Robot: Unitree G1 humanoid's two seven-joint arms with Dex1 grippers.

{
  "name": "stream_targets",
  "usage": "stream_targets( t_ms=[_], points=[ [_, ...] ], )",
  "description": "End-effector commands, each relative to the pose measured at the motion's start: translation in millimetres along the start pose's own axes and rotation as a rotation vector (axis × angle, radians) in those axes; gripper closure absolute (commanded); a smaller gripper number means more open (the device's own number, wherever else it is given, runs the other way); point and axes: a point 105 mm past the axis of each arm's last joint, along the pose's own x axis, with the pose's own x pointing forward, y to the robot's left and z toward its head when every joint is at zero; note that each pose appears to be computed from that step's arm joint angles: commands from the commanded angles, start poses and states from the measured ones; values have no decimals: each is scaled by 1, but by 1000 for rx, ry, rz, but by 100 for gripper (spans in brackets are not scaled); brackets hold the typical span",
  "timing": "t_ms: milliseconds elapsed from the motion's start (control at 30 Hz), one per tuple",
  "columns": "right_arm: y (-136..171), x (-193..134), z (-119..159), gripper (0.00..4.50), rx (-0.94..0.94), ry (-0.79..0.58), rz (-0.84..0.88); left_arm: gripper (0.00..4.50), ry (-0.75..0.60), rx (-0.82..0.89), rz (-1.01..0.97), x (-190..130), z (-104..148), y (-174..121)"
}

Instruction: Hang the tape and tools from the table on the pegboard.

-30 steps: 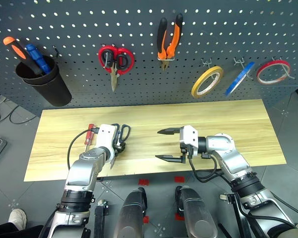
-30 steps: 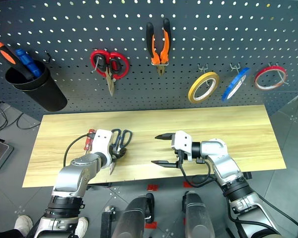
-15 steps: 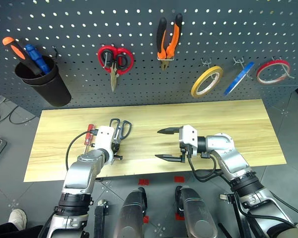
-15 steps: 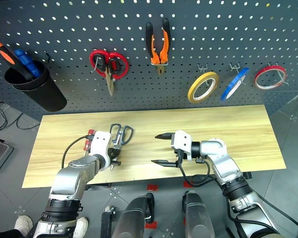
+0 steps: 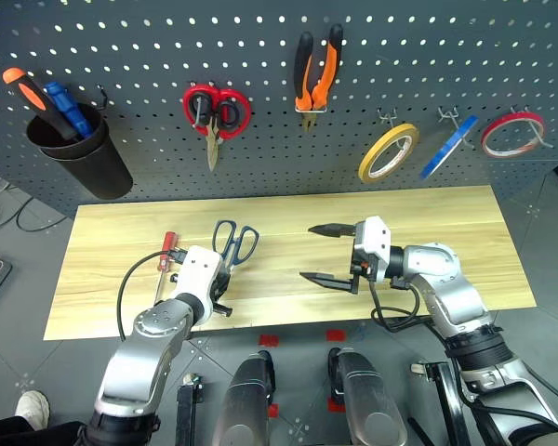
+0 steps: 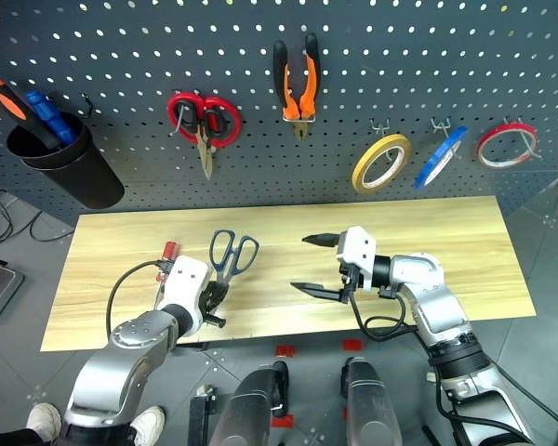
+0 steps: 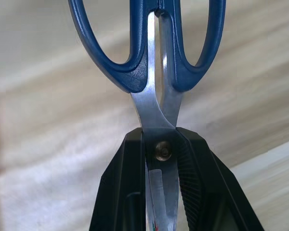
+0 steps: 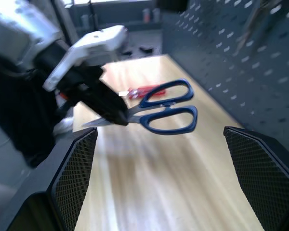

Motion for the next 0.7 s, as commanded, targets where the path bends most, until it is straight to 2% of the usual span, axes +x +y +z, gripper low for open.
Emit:
stream_targets(
  t_ms=[33,167,433,700],
  points=[
    [-4,-6,25,0,30,-102,-73,389,-152,68,-64,-17,27,-22],
    [-3,-7,39,0,56,-163,-109,389,-265,145,-95,-25,43,-35],
    [-12,-5,61,0,80,-264,-189,389,-453,179,42,-19,85,-12],
    [-25,-7,76,0,43,-319,-237,389,-567,224,105,-25,109,3]
  ],
)
